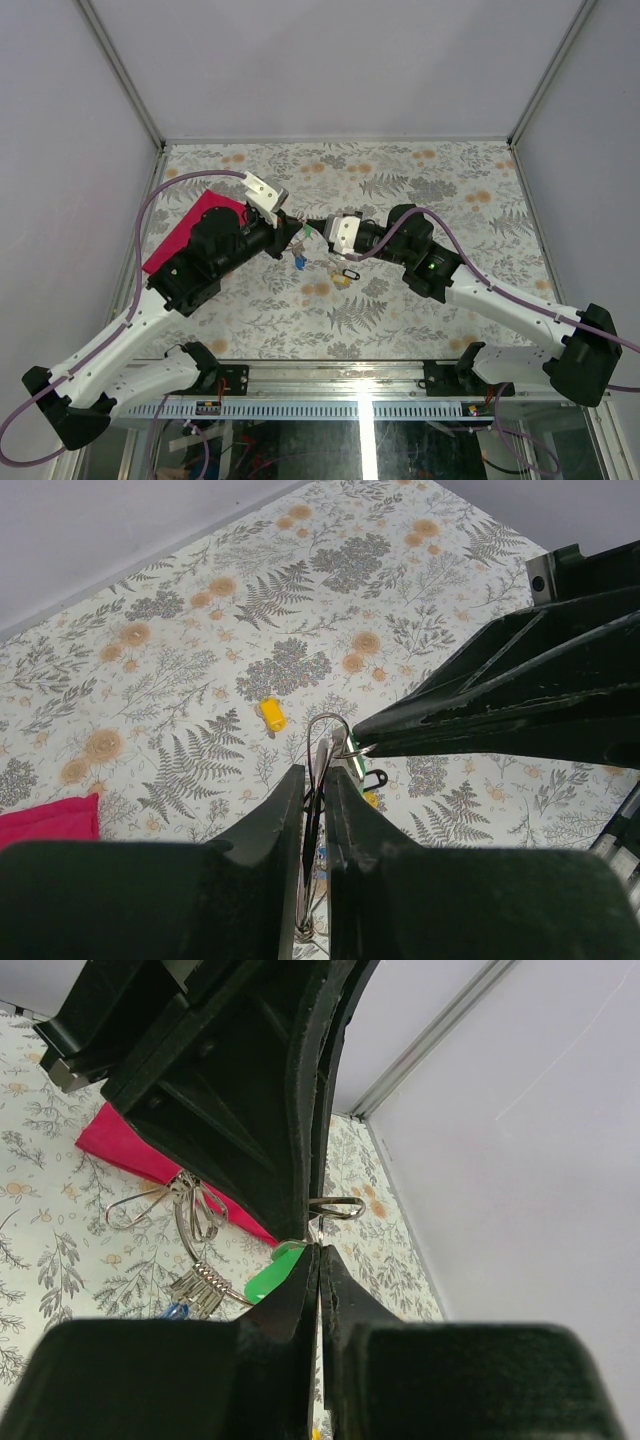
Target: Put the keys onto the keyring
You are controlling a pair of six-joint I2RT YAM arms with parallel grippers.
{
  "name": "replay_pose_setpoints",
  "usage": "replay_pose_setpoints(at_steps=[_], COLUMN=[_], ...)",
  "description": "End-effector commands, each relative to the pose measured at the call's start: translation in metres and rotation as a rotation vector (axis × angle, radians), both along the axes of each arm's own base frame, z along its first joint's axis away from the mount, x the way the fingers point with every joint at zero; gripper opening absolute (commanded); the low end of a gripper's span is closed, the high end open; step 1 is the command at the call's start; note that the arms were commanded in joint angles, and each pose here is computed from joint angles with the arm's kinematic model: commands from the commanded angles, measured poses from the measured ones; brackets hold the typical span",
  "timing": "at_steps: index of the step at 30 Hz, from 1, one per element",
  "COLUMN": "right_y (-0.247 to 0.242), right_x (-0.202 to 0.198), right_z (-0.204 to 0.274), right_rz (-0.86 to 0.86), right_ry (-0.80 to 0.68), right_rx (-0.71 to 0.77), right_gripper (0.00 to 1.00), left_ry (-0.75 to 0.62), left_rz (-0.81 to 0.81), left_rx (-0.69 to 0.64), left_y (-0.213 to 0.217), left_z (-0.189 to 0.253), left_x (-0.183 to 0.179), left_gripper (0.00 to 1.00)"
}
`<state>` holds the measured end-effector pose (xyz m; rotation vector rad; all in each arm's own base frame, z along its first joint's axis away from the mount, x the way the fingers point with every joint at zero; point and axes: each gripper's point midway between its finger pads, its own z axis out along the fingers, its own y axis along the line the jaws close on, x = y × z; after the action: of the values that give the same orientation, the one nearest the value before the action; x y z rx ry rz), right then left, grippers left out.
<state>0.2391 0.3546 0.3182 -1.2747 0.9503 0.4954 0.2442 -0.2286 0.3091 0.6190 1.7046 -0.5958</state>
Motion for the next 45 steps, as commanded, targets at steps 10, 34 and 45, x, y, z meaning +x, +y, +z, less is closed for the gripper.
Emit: replay_pose_setpoints(at_steps=[10, 34, 45], right_y=[0.006, -0.003, -0.005], right_x=[-0.012, 0.005, 0.004], right_z=[0.043, 0.048, 0.058], right_rz=[0.055, -0.051, -0.063], right_ry=[-0.081, -0.081, -0.073], right_rx=[0.081, 0.104, 0.145], right_gripper=[0.00, 0.00, 0.00], left_ry=[-0.056, -0.031, -0.001], left_rz=[0.006, -0.023, -0.037], left_rx=[-0.067, -0.043, -0.012], left_y=[-0.002, -0.007, -0.010], left_z=[0.031, 0.023, 0.010], left_x=[0.004, 0.002, 0.002], left_gripper=[0.00, 0.00, 0.00])
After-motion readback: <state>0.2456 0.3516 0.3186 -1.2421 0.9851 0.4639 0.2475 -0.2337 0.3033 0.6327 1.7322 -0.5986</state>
